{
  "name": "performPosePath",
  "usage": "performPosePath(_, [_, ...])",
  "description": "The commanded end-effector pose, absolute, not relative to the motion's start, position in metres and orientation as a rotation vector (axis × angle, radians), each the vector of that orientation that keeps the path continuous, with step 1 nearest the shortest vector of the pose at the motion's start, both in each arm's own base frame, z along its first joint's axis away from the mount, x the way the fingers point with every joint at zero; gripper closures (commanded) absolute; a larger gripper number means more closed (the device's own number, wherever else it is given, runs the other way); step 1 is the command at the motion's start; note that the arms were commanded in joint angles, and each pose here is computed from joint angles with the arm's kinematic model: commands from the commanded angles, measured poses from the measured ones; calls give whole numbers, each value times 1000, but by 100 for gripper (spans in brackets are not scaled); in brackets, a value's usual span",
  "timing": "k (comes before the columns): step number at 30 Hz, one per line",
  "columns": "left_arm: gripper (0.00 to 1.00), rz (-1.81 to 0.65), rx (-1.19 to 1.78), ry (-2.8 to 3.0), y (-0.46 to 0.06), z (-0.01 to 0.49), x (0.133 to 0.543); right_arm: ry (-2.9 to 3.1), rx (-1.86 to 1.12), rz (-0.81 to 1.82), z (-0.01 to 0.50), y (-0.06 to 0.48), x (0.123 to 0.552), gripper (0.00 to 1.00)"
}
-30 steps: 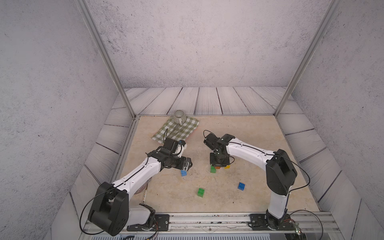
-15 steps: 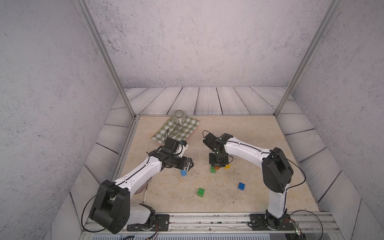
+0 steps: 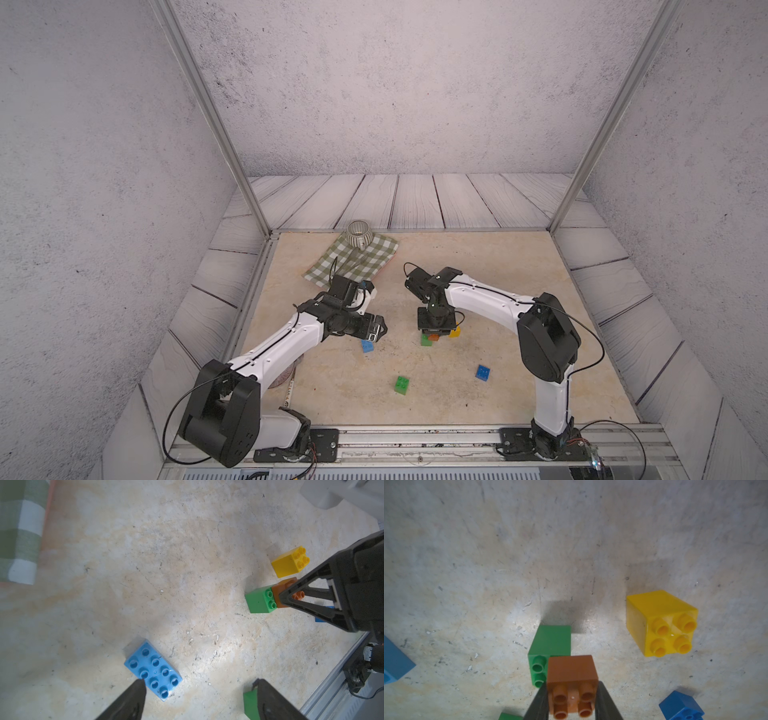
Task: Assemble the number 4 with lego
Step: Assemble the lego brick with the lego brick.
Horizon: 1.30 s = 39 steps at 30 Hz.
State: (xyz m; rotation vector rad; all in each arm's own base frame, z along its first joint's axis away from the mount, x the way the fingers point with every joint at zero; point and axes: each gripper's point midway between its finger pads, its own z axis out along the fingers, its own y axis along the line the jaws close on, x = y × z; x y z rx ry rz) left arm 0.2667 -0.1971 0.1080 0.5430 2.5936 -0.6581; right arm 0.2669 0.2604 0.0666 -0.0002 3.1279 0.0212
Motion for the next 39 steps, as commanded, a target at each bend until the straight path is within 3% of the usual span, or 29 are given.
performPosePath(1, [15,-664,569,2565,-203,114,272,3167,-20,-76,53,252,265,100])
performPosePath(39, [15,-589,582,2581,-200,109,271,3171,-102,-244,21,247,258,100])
